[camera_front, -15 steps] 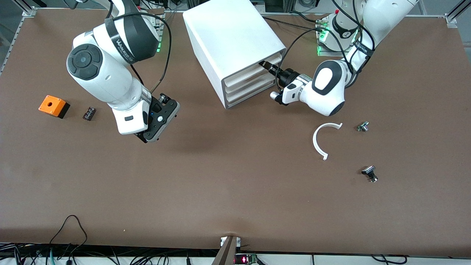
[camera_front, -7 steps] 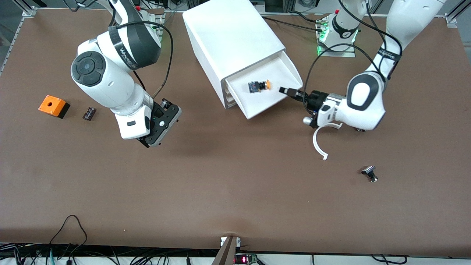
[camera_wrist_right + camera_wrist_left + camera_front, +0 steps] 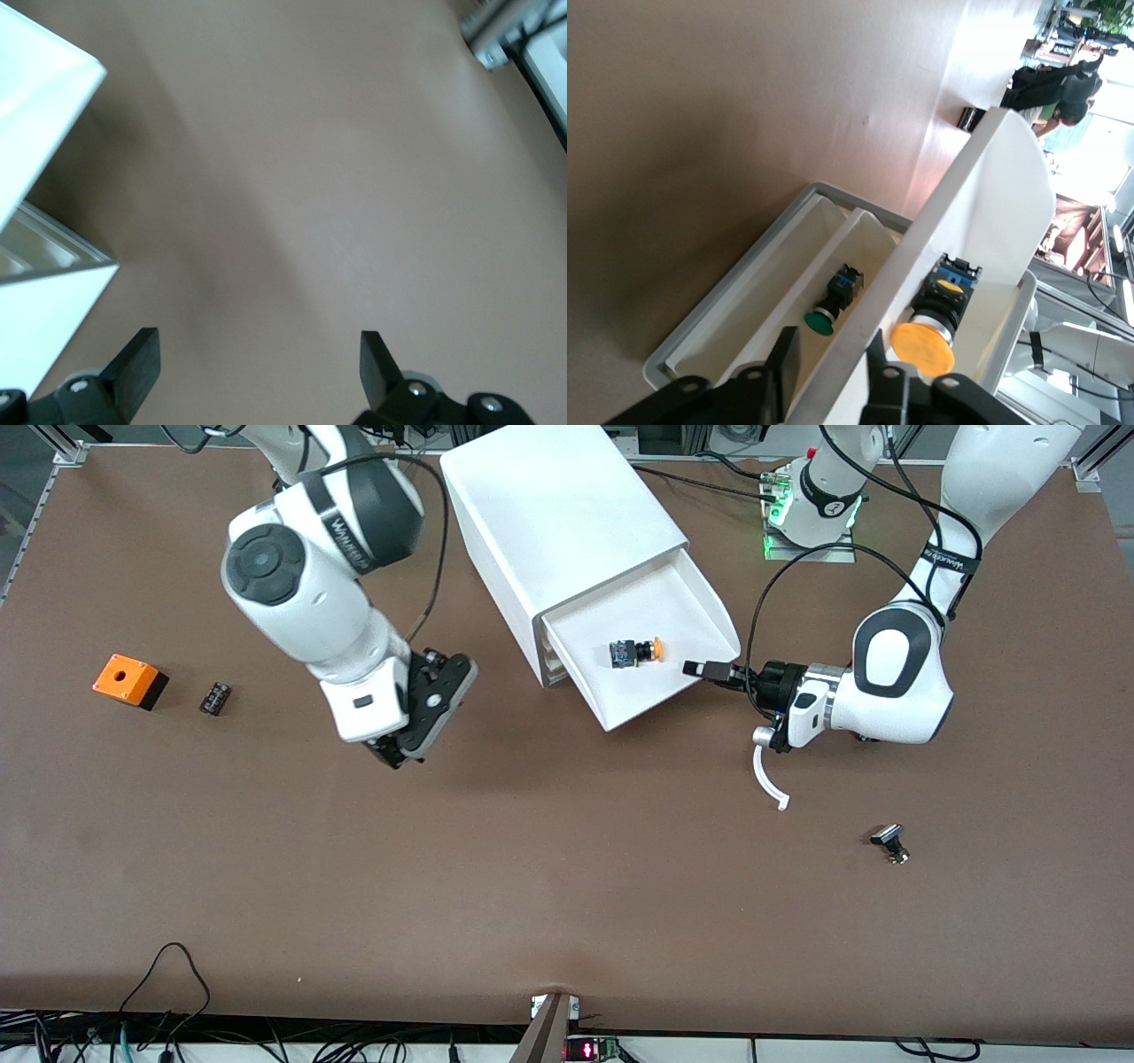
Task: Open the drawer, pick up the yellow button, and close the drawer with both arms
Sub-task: 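Pull the drawer open with the left gripper while the right gripper reaches in, then release the drawer with the left gripper and draw it back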
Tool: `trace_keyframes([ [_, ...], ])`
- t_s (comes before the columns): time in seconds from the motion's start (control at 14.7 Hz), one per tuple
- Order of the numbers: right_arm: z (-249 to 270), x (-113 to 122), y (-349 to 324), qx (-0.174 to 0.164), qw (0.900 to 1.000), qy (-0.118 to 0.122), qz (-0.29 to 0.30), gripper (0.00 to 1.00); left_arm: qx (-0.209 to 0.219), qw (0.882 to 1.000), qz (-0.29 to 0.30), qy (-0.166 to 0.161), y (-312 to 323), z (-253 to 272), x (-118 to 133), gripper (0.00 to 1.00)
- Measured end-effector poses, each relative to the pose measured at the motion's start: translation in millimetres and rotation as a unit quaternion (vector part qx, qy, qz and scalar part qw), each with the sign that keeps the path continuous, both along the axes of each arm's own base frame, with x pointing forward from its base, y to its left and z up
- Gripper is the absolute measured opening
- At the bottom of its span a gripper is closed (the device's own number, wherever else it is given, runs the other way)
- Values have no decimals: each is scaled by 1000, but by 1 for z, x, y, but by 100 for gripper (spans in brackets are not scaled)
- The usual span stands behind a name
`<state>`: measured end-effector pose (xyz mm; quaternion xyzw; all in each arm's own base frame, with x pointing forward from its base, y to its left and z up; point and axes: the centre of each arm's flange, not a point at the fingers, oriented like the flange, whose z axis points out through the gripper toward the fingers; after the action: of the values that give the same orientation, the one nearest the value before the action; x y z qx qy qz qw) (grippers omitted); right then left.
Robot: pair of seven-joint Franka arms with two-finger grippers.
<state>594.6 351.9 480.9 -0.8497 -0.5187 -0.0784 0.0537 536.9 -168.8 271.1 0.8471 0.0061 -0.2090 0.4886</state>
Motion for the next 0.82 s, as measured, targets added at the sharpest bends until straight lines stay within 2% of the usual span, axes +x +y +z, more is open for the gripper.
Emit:
trace_keyframes([
  [0.2,1,-20,38,4,1000,-5,30,100,13,999,21,-27,10,12,13,68],
  [0.34,5,-32,57,7,999,-9,47,100,46,995,28,-79,19,38,25,88],
  [0.41,8,-37,65,9,998,-11,53,100,80,990,12,-115,25,55,29,96],
  [0.48,11,-41,72,10,998,-14,59,100,123,980,-5,-156,33,74,33,100],
  [0.61,14,-53,90,4,997,-19,78,100,205,949,-31,-238,50,118,41,100],
  [0.68,14,-63,103,0,996,-19,92,100,239,932,-40,-270,61,139,43,100],
  [0.82,14,-83,133,-7,993,-10,120,100,294,901,-54,-313,83,178,42,100],
])
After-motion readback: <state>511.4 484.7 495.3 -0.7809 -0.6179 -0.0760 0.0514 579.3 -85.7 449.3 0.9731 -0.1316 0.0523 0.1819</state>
